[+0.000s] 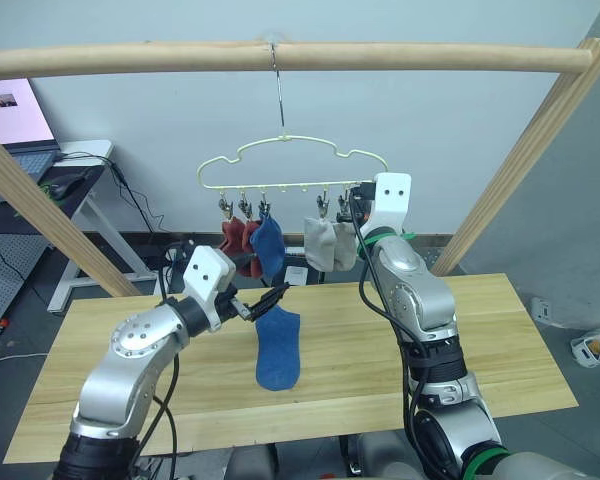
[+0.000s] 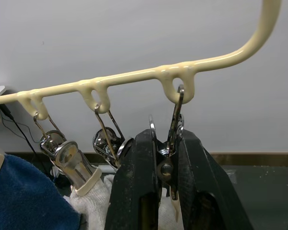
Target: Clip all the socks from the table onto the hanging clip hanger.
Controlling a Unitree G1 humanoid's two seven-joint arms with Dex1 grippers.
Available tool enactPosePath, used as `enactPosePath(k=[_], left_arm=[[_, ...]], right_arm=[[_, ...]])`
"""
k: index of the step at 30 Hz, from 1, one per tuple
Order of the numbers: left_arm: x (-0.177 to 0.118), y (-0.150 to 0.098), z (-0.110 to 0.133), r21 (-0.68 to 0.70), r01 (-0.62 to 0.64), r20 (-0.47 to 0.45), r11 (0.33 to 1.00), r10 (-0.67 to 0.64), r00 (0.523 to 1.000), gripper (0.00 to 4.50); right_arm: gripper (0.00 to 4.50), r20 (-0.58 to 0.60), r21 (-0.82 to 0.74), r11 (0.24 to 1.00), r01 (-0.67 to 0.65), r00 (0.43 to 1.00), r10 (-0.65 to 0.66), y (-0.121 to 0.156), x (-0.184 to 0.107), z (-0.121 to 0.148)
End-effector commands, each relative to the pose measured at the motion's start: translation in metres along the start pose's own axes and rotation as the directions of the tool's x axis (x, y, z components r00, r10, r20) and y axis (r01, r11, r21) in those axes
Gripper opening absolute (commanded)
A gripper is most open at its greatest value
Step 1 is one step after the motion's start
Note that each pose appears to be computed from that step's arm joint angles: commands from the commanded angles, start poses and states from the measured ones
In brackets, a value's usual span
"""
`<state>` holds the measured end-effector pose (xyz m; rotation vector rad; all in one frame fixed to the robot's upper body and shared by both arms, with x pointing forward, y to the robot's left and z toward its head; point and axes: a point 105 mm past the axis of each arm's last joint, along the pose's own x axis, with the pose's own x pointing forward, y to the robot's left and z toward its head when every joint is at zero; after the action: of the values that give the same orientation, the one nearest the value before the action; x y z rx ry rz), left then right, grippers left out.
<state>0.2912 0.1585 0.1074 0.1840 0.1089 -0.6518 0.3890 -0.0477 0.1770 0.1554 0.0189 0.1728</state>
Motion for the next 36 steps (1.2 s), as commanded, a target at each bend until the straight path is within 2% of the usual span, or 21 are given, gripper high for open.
enactPosePath(k=[1,5,11,20,27,31,34,36], left_arm=[[0.003,0.002,-0.02,-0.031,-0.084,-0.067,0.996,0.082,0.994,4.5],[0.014,-0.004,-0.058,-0.078,-0.133,-0.192,0.988,0.116,0.974,4.5],[0.04,-0.006,-0.096,-0.104,-0.179,-0.304,0.978,0.14,0.942,4.5],[0.055,-0.006,-0.121,-0.117,-0.184,-0.394,0.976,0.124,0.911,4.5],[0.054,-0.023,-0.13,-0.155,-0.136,-0.429,0.978,0.057,0.901,2.91],[0.055,-0.029,-0.129,-0.168,-0.125,-0.414,0.978,0.045,0.909,1.98],[0.063,-0.033,-0.113,-0.117,-0.084,-0.337,0.99,0.04,0.941,1.29],[0.072,-0.04,-0.09,-0.021,-0.011,-0.239,1.0,0.005,0.971,0.72]], right_arm=[[0.18,0.091,0.059,0.997,-0.056,0.995,0.051,0.02,-0.006,0.026],[0.18,0.094,0.059,0.996,-0.064,0.994,0.058,0.021,-0.006,0.027],[0.18,0.093,0.058,0.995,-0.079,0.993,0.073,0.025,-0.007,0.026],[0.18,0.082,0.06,0.995,-0.078,0.994,0.073,0.026,-0.011,0.024],[0.18,0.081,0.061,0.995,-0.076,0.994,0.071,0.025,-0.011,0.024],[0.18,0.081,0.06,0.995,-0.077,0.994,0.072,0.025,-0.011,0.024],[0.18,0.081,0.06,0.995,-0.077,0.994,0.072,0.025,-0.011,0.024],[0.18,0.082,0.061,0.995,-0.078,0.994,0.073,0.025,-0.012,0.025]])
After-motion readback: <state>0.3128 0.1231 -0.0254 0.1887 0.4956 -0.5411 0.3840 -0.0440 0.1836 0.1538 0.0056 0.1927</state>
